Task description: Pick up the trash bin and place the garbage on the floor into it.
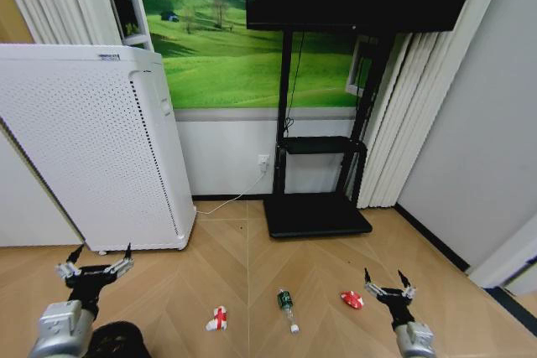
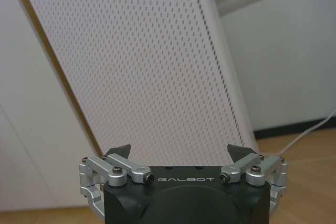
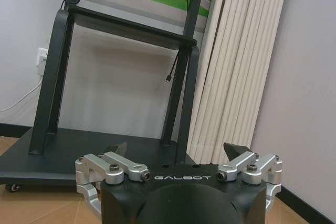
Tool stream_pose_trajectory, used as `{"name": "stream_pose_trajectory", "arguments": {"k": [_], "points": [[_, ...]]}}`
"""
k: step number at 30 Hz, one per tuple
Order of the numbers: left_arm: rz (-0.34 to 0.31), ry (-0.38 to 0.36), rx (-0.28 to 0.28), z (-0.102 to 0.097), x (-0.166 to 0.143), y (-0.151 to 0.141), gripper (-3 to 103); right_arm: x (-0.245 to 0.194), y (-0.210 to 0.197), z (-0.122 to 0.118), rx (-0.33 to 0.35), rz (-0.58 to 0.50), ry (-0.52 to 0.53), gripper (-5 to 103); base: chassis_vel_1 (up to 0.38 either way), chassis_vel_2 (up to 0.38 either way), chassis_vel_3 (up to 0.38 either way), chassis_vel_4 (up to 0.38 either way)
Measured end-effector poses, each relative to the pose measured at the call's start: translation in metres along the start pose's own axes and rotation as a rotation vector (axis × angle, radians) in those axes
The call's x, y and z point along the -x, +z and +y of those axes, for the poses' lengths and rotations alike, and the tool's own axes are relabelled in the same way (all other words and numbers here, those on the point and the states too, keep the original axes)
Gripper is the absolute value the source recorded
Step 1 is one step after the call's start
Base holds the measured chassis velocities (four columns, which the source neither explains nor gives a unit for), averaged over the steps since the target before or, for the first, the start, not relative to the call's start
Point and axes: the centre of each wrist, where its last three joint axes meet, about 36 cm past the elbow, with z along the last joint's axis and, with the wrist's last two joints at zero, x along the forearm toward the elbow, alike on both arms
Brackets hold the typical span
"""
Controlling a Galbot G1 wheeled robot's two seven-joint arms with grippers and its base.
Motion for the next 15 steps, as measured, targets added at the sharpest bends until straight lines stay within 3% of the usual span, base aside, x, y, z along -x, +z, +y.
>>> {"name": "stream_pose_trajectory", "arguments": {"k": [3,4,7,12,15], "points": [[0.122,-0.004,0.012,0.005,-0.005,0.011,100,0.004,0.000,0.001,0.005,0.000,-0.001,100,0.000,0.000,0.000,0.000],[0.122,-0.004,0.012,0.005,-0.005,0.011,100,0.004,0.000,0.001,0.005,0.000,-0.001,100,0.000,0.000,0.000,0.000],[0.221,0.016,0.041,0.012,-0.006,0.021,100,0.006,0.002,0.004,0.010,0.004,-0.003,100,0.000,0.000,0.000,0.000],[0.312,0.073,0.099,0.023,0.005,0.053,101,0.007,0.004,0.007,0.016,0.010,-0.007,100,0.000,0.000,0.000,0.000],[0.346,0.123,0.109,0.028,0.010,0.067,96,0.008,0.006,0.008,0.017,0.013,-0.009,100,0.000,0.000,0.000,0.000]]}}
